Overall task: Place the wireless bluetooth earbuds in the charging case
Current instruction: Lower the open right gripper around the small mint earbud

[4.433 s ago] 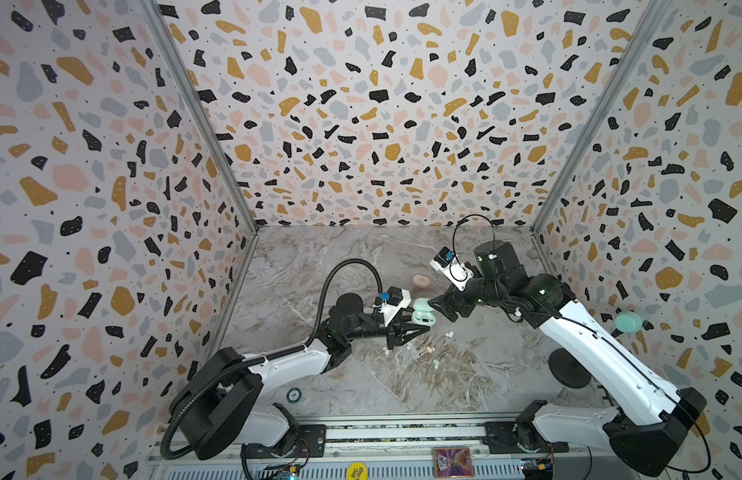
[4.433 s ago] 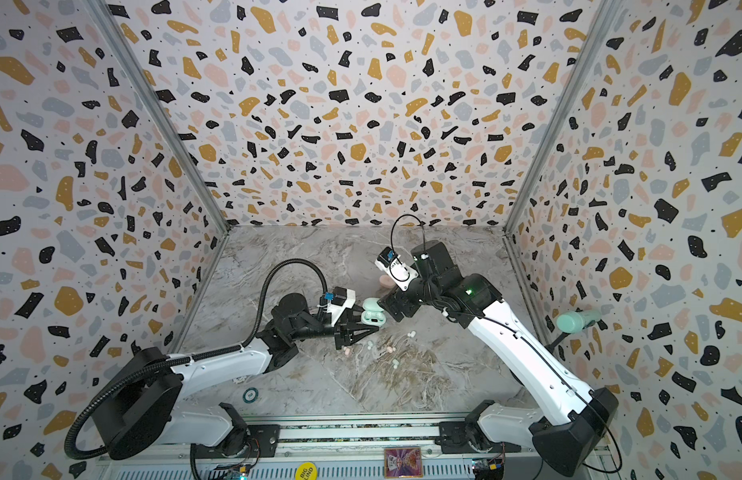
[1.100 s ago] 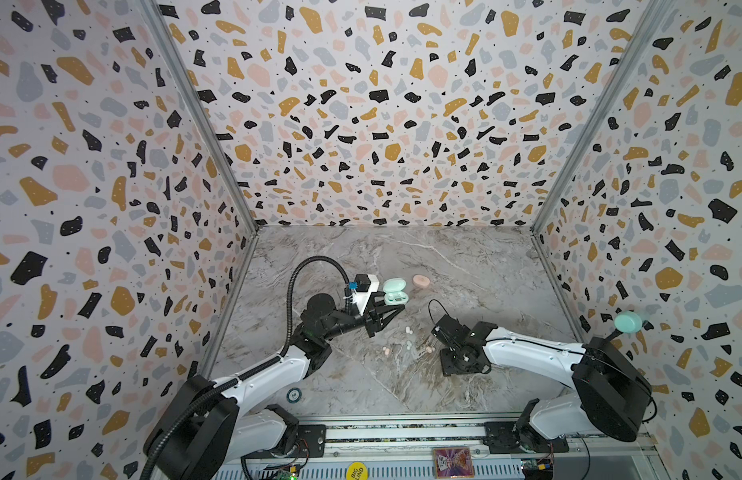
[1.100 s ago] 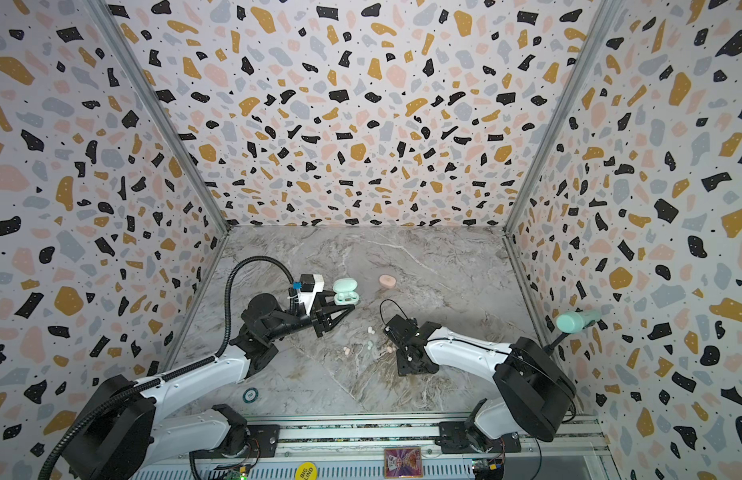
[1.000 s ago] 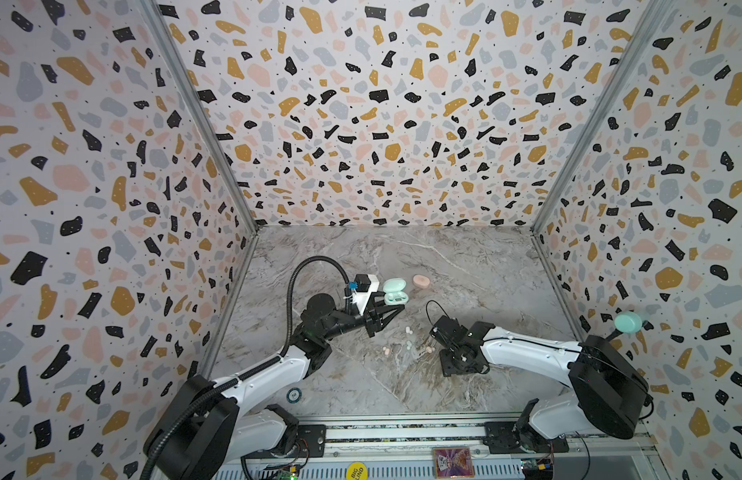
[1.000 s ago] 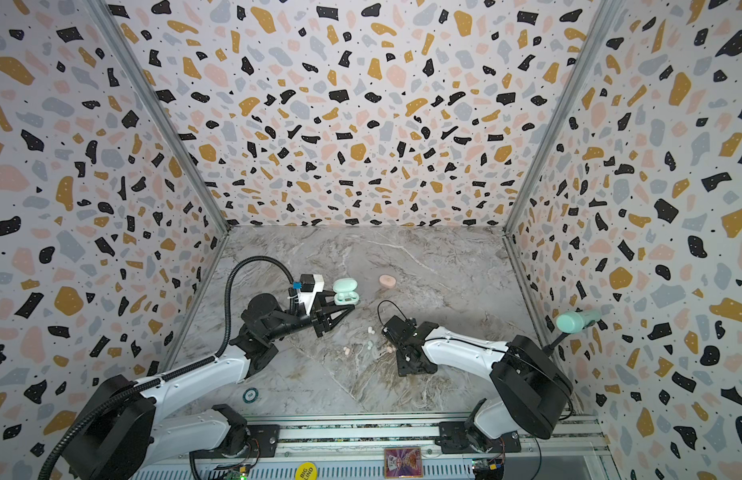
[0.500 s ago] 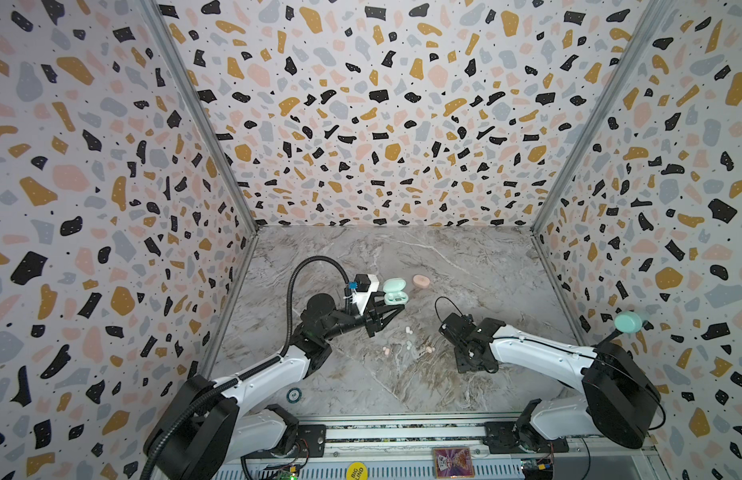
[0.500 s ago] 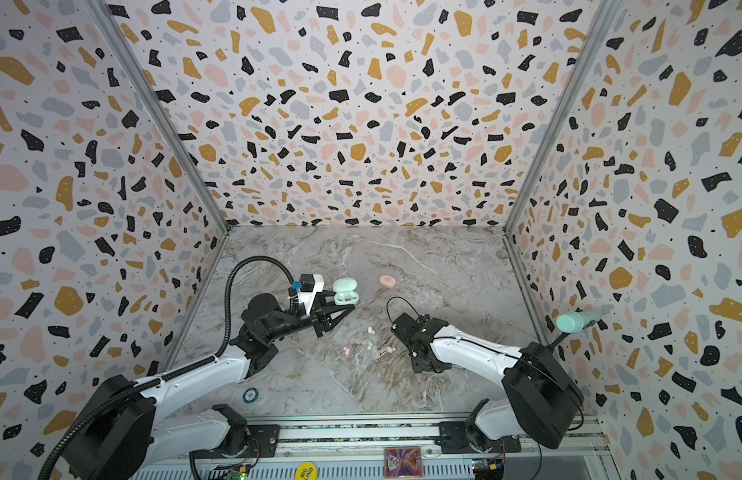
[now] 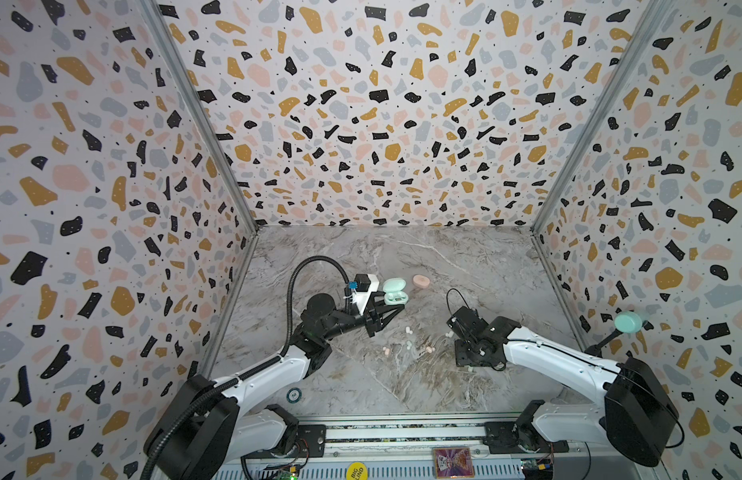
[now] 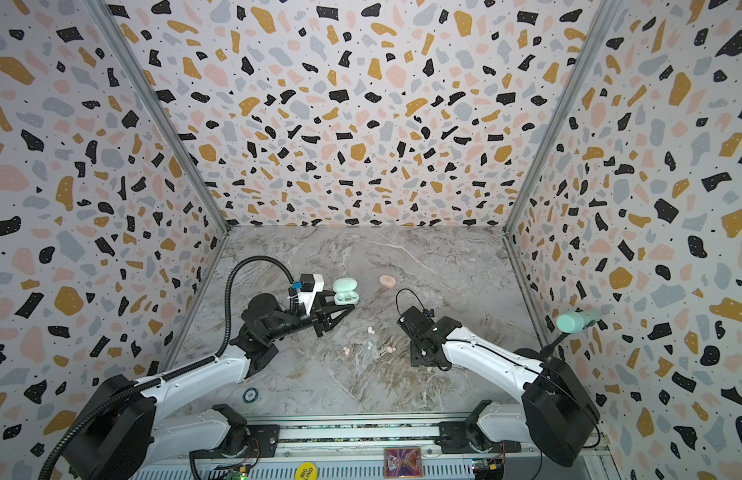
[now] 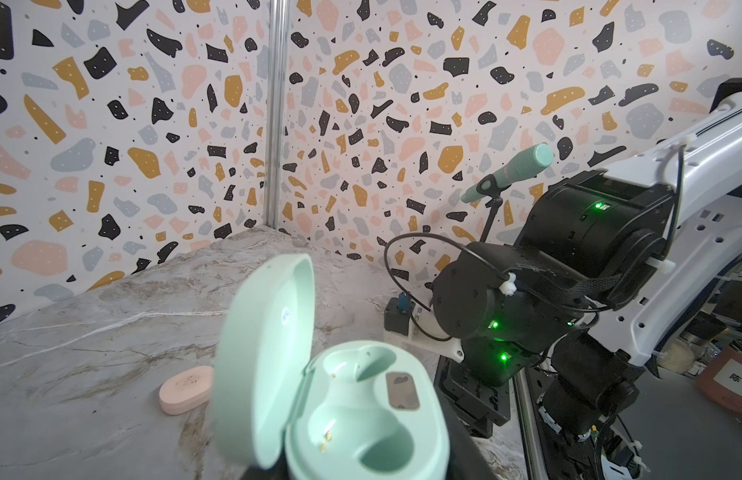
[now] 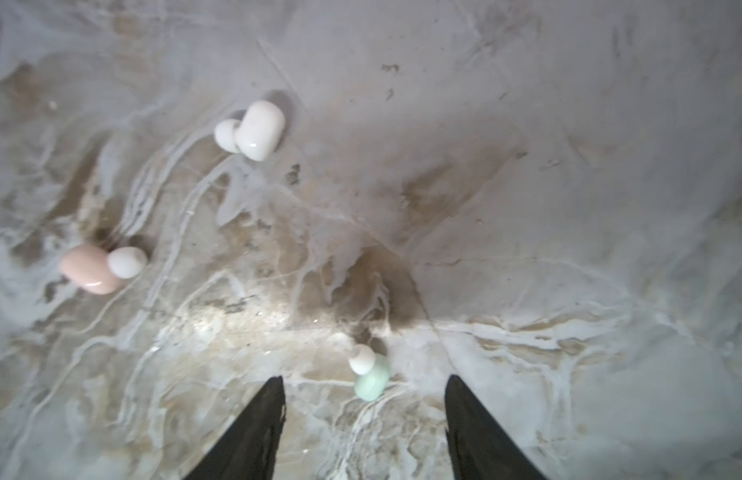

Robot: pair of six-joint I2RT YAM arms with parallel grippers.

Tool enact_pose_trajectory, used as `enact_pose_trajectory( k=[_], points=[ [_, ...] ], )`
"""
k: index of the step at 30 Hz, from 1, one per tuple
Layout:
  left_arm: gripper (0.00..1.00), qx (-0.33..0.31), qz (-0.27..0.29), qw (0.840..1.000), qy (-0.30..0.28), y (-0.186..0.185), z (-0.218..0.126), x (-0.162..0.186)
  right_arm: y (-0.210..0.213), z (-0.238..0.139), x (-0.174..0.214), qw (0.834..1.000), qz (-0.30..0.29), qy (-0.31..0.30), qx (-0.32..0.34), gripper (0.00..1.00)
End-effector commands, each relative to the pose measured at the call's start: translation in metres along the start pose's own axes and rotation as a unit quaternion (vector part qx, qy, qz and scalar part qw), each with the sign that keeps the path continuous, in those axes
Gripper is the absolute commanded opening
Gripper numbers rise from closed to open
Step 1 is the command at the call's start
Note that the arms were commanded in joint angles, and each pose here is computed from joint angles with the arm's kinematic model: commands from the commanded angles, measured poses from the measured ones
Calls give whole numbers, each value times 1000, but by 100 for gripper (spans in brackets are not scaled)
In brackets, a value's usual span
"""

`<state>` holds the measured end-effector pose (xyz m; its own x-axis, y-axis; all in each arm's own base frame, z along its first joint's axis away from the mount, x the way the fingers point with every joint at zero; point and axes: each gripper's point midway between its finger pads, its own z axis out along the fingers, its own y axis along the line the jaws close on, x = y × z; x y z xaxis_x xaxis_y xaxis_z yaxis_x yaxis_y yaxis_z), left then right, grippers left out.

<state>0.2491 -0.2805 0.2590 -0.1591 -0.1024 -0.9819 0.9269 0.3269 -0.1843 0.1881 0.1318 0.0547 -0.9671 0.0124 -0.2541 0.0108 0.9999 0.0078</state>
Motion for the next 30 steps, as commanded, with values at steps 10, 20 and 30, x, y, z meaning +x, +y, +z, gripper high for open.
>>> enact_pose_trajectory(
  k=[10,20,30],
  points=[
    [22,12,18,999,-26,-6,-2,-14,-21,14,33,997,42,39,42,62],
    [22,12,17,999,-24,-5,-1,-13,2,13,42,997,65,42,-19,46],
    [22,13,17,999,-24,-5,-1,-13,26,17,34,995,61,37,-65,37]
  ],
)
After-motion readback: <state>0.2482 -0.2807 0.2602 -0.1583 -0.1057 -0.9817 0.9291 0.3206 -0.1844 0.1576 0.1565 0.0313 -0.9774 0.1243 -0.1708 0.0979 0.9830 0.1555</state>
